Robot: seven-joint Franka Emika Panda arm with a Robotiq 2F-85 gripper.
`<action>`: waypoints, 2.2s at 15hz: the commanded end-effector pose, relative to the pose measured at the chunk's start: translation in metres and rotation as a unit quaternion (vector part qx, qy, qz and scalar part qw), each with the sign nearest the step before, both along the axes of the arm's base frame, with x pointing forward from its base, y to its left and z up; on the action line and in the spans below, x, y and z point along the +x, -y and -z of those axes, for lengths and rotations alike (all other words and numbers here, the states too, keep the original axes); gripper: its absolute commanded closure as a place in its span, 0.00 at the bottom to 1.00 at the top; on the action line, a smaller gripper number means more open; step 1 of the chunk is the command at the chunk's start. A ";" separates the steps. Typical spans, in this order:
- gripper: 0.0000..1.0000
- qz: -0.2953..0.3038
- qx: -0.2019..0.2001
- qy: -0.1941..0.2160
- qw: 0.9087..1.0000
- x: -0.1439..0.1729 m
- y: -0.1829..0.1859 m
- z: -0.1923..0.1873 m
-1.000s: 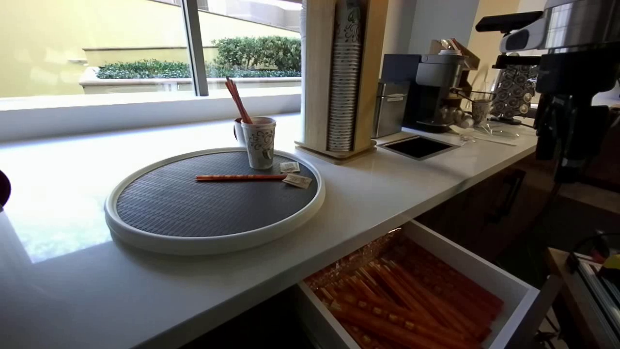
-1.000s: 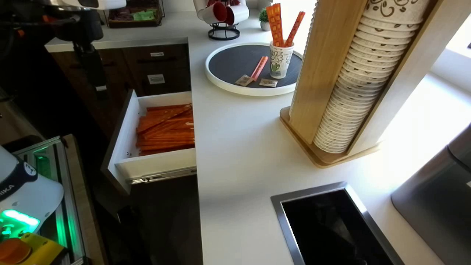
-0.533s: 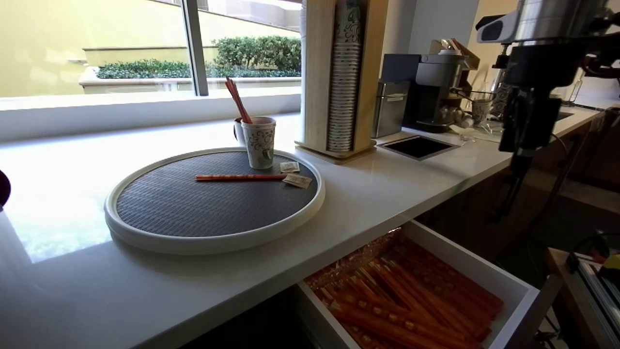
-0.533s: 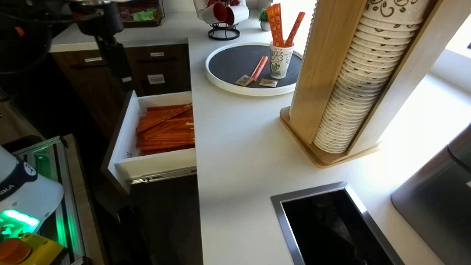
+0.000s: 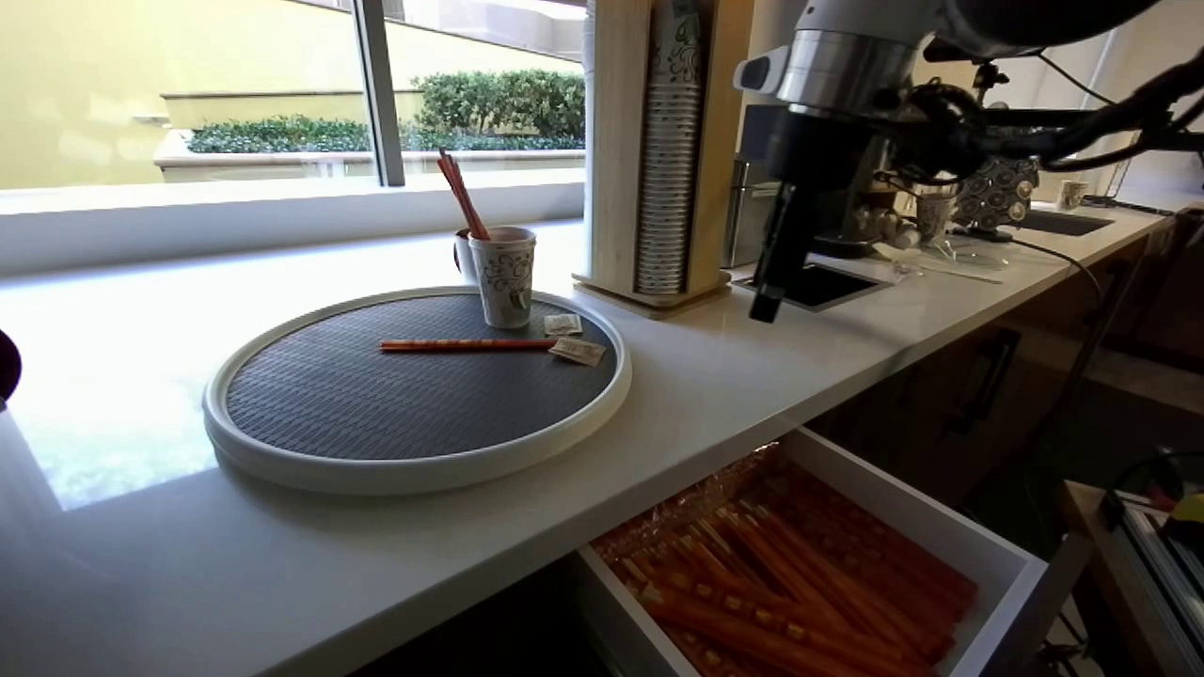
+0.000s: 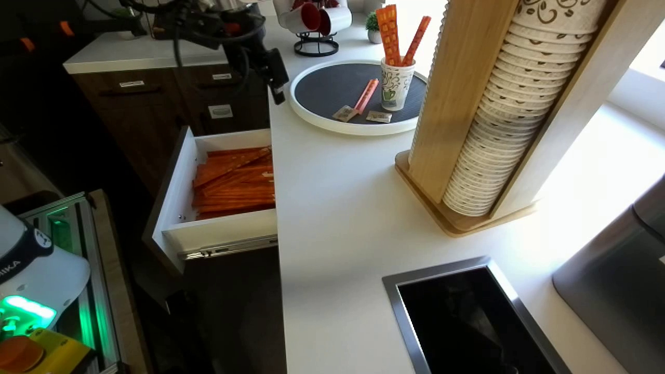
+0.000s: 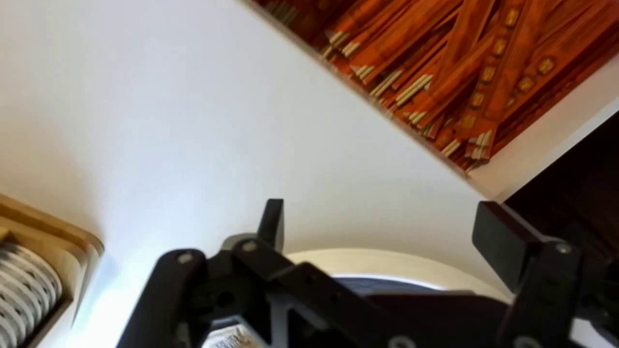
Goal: Move the sachets on the tray to the left side of the tray
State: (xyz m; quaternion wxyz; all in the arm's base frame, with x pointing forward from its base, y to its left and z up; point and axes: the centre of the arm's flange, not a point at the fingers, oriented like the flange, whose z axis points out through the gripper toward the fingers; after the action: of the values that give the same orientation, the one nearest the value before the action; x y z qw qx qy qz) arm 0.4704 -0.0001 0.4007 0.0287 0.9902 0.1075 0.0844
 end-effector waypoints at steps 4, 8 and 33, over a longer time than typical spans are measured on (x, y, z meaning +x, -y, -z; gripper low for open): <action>0.00 -0.081 0.024 0.043 0.996 0.109 -0.009 0.015; 0.00 -0.070 0.023 0.059 0.995 0.110 -0.010 0.016; 0.16 -0.034 0.036 0.126 0.991 0.187 0.014 0.112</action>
State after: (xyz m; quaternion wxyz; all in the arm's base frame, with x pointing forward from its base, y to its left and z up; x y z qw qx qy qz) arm 0.6489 -0.0107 0.2981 0.0055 0.9686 0.1388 0.2060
